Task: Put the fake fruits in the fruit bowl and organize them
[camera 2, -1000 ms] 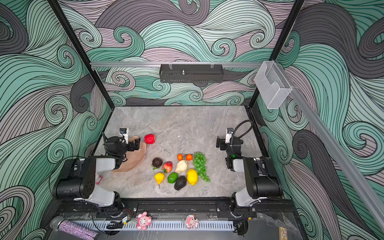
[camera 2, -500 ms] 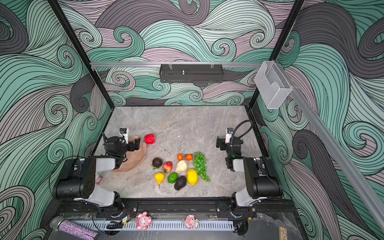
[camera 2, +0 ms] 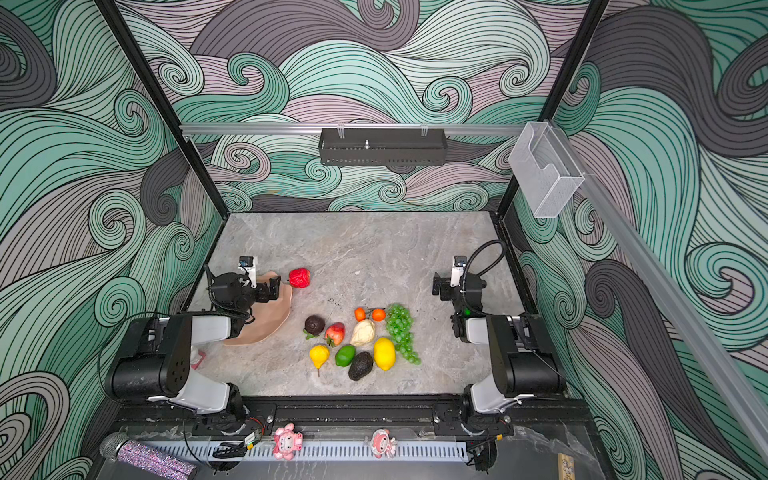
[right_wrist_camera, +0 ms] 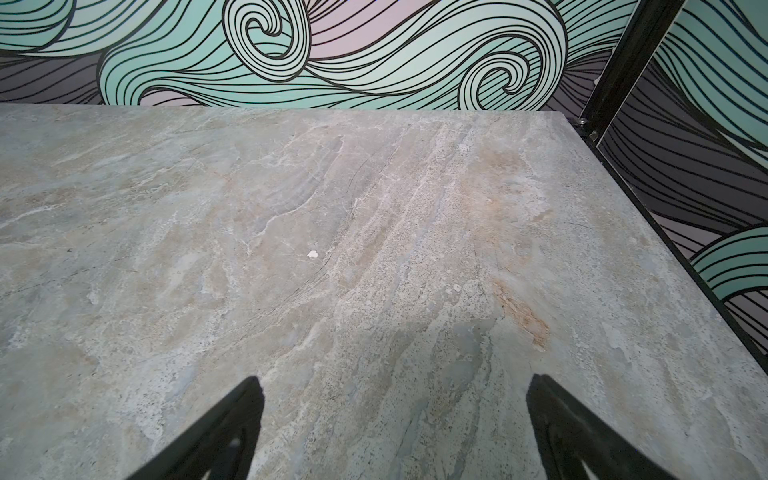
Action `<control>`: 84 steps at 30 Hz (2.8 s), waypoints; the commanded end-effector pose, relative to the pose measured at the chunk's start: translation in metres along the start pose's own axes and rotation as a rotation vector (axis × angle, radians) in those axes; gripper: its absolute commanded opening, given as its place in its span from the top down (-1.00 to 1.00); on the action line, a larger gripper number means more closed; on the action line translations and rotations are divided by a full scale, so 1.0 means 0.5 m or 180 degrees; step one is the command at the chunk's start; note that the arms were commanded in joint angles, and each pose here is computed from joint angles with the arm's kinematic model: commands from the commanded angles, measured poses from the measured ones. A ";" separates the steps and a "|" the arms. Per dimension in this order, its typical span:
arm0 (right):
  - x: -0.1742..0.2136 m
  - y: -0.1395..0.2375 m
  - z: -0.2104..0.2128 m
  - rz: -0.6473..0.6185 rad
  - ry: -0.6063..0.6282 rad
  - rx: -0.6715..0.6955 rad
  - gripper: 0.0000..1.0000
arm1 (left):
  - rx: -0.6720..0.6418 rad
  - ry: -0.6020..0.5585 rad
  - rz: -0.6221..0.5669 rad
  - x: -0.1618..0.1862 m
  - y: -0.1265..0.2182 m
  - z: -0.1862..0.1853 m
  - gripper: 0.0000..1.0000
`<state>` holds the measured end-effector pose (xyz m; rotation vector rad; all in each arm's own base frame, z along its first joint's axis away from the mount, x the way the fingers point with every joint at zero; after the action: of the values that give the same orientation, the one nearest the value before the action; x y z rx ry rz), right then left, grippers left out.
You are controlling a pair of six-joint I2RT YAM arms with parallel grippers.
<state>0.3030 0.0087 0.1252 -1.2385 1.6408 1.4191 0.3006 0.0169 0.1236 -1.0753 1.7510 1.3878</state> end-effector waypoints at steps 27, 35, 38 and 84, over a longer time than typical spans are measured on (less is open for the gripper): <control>-0.212 0.209 0.002 -0.0416 -0.0731 -0.0208 -0.98 | -0.0883 0.2124 -0.0603 -0.150 0.214 -0.071 -0.97; -0.168 0.283 0.018 -0.0794 -0.1509 -0.0657 -0.98 | -0.0605 0.2395 0.0049 -0.119 0.188 -0.088 -0.97; -0.159 0.283 0.021 -0.0320 -0.1426 -0.0654 -0.98 | -0.0811 0.2322 0.0633 -0.111 0.168 -0.092 -0.98; -0.115 0.270 0.058 0.0348 -0.1384 -0.1077 -0.98 | 0.0266 0.1838 0.2123 -0.074 -0.229 -0.234 -0.91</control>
<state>0.1954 0.0472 0.2206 -0.9264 1.2093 1.9366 0.4210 -0.0840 0.1318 -1.0472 2.7075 1.4666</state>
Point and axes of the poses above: each gripper's point midway between its finger pads, its own y axis back along the fingers, its own z axis along the line the jaws close on, x = y × z, the point moved 10 cm from there along y, back along the fingers, and after that the axes turned 11 degrees about y, right-handed, at the moved point
